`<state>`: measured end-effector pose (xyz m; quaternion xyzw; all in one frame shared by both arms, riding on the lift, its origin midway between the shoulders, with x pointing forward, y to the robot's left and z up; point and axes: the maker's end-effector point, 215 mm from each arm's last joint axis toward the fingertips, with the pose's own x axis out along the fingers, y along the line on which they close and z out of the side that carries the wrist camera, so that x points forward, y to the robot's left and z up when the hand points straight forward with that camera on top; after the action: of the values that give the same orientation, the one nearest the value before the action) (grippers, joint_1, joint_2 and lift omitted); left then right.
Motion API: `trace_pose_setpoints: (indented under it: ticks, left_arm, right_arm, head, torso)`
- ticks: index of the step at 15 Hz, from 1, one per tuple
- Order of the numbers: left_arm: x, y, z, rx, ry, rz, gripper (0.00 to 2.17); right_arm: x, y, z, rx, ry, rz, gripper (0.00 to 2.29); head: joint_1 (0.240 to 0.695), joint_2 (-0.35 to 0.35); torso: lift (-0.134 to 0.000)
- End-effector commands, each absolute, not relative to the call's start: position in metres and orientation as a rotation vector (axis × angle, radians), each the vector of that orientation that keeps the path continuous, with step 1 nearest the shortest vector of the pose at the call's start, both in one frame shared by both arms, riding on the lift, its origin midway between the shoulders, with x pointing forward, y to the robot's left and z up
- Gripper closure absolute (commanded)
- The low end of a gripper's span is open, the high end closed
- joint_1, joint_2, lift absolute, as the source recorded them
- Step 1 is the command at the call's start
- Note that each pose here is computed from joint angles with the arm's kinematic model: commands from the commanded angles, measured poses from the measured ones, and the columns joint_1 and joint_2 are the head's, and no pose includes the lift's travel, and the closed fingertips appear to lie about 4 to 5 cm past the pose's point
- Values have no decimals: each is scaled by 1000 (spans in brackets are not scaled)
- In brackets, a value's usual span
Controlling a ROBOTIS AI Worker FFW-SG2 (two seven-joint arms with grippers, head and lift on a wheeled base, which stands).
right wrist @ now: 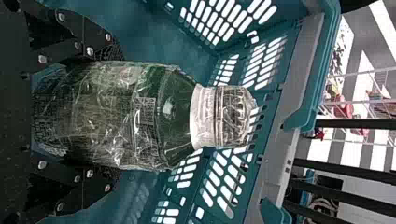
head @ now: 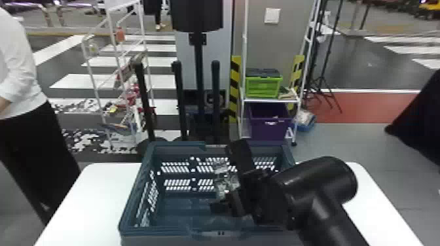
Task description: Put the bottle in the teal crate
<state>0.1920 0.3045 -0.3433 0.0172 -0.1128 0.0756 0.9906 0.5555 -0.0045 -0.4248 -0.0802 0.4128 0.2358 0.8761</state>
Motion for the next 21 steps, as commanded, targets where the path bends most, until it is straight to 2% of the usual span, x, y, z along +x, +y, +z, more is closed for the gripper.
trace_pose_setpoints:
  ticks: [1, 8, 12, 13, 15, 16, 17, 21]
  left_arm:
    - [193, 305, -344, 33, -226, 151, 181]
    - [194, 308, -346, 31, -224, 157, 181]
    - [195, 308, -346, 32, -224, 156, 181]
    - [195, 309, -345, 30, -226, 157, 181]
    - [195, 309, -345, 32, -227, 158, 181]
    - [195, 309, -345, 31, -226, 159, 184]
    - [195, 309, -345, 31, -226, 159, 181]
    - [194, 309, -346, 30, -224, 159, 184]
  right_arm:
    - [565, -2, -437, -159, 867, 494, 2017]
    - [577, -20, -466, -167, 932, 460, 2013]
    - [578, -19, -470, -171, 930, 461, 1986]
    - [579, -18, -469, -169, 927, 462, 1919]
    - [583, -9, -464, -162, 884, 472, 1160]
    - [584, -10, -464, -164, 880, 466, 532]
    - [585, -10, -463, -169, 875, 463, 63]
    - [586, -6, -451, -169, 842, 459, 16]
  head:
    - [499, 0]
    - [499, 0]
    - [499, 0]
    - [499, 0]
    - [499, 0]
    - [499, 0]
    - [499, 0]
    - [499, 0]
  torso:
    - [0]
    - [0]
    - [0]
    - [0]
    - [0]
    - [0]
    - [0]
    - [0]
